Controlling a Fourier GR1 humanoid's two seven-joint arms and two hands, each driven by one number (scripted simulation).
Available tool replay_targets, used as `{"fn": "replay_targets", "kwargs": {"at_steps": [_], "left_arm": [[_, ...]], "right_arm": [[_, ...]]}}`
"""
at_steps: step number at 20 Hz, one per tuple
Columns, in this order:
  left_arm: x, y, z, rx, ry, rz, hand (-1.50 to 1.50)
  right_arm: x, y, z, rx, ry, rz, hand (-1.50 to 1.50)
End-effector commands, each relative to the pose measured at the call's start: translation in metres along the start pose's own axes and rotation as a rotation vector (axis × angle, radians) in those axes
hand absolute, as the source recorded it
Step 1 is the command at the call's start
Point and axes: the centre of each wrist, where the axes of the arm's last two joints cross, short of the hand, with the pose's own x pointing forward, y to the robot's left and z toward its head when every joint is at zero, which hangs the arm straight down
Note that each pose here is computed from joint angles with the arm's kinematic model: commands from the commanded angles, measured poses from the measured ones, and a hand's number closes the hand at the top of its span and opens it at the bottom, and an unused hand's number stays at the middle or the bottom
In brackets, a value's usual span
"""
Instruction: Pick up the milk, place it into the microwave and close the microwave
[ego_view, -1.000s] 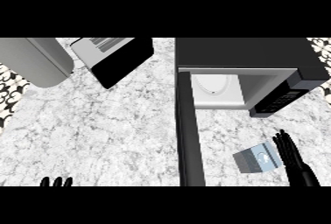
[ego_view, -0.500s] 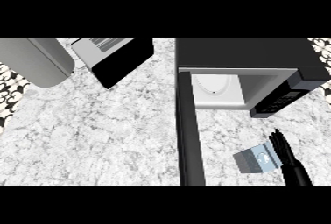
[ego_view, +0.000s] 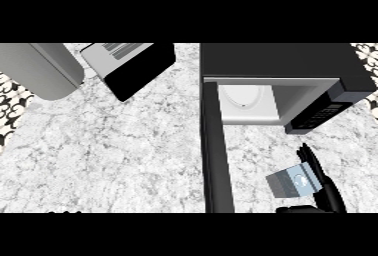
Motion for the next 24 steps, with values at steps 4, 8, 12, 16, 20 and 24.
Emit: {"fn": "replay_targets", "kwargs": {"at_steps": [4, 8, 12, 16, 20, 24], "left_arm": [[-0.007, 0.006, -0.002, 0.007, -0.01, -0.007, -1.5], [-0.008, 0.011, 0.006, -0.005, -0.004, 0.0, -1.5], [0.004, -0.002, 0.019, -0.021, -0.01, -0.008, -1.5], [-0.002, -0.001, 0.012, -0.008, -0.002, 0.005, -1.5], [0.004, 0.005, -0.014, -0.006, -0.008, 0.011, -1.5], [0.004, 0.012, 0.003, 0.014, 0.017, 0.002, -1.5]], "right_arm": [[-0.011, 0.016, -0.012, 0.009, -0.015, -0.07, -1.5], [-0.012, 0.034, -0.013, -0.01, -0.013, -0.058, -1.5], [-0.008, 0.008, -0.031, -0.08, -0.056, 0.04, 1.5], [-0.013, 0.034, -0.037, -0.058, -0.071, 0.127, 1.5], [-0.015, 0.038, -0.046, -0.126, -0.085, 0.161, 1.5], [-0.002, 0.027, -0.049, -0.106, -0.159, 0.052, 1.5]]}}
